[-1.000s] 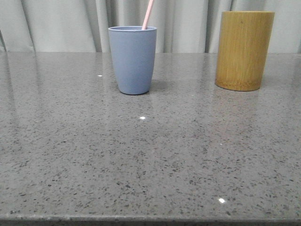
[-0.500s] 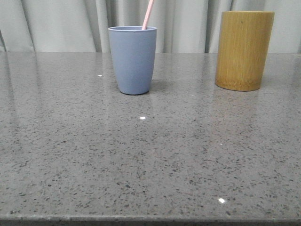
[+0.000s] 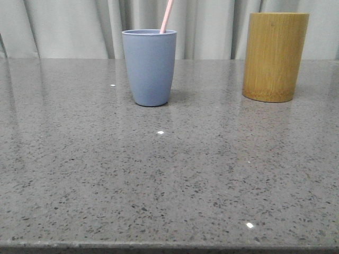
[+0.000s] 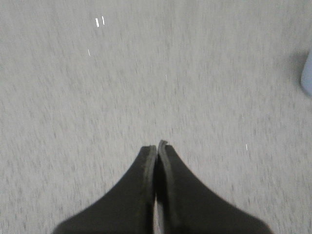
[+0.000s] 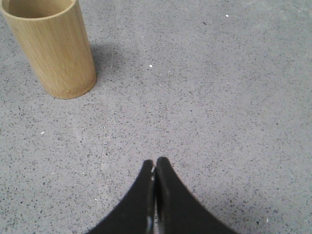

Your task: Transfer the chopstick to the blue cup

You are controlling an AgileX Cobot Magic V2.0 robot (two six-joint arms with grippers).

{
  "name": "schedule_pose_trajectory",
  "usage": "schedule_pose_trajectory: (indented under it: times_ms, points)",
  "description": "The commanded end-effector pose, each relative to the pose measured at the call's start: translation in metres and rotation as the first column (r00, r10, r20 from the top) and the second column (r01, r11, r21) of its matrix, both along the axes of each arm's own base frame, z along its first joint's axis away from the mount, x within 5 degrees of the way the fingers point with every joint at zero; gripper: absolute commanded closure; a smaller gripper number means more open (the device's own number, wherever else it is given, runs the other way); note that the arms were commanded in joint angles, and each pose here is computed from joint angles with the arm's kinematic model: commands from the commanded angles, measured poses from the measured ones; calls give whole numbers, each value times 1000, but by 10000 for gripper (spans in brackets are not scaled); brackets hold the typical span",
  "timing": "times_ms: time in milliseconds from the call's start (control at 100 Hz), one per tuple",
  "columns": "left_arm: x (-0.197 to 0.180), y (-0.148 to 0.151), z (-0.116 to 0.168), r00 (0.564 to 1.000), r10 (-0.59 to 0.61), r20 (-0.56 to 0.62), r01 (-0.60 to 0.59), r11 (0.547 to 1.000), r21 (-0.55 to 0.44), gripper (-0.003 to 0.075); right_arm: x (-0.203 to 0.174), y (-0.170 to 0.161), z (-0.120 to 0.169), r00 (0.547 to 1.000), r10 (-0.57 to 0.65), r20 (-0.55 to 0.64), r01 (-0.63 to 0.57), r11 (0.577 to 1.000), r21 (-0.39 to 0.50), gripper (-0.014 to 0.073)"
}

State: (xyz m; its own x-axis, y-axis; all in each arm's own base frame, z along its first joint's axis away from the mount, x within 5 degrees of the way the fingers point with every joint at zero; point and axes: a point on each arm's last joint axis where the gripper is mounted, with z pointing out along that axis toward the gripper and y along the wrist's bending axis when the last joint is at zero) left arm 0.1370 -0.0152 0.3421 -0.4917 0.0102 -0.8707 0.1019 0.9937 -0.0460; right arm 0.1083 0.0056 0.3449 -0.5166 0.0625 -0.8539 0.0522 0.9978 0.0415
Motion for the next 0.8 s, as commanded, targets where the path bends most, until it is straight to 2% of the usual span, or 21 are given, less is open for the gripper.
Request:
schedule_pose_trajectory:
  times_ms: [0, 140, 340, 460, 610, 790]
  points:
    - [-10, 2, 10, 968, 24, 248, -17, 999, -32, 739, 2, -1, 13, 996, 5, 83, -4, 1000, -21, 663]
    - [-35, 5, -21, 933, 36, 359, -21, 999, -45, 739, 2, -1, 13, 996, 5, 83, -4, 1000, -21, 663]
    - [-66, 8, -79, 901, 44, 431, -23, 998, -53, 739, 2, -1, 13, 996, 5, 83, -4, 1000, -21, 663]
    - [-79, 9, -104, 883, 46, 467, -21, 998, -58, 739, 2, -1, 13, 996, 5, 83, -4, 1000, -21, 663]
    - [-87, 10, -122, 859, 43, 511, -20, 999, -50, 739, 2, -1, 13, 996, 5, 83, -4, 1000, -21, 663]
    - [-85, 11, -132, 865, 49, 500, -37, 999, -34, 739, 2, -1, 13, 996, 5, 83, -4, 1000, -21, 663]
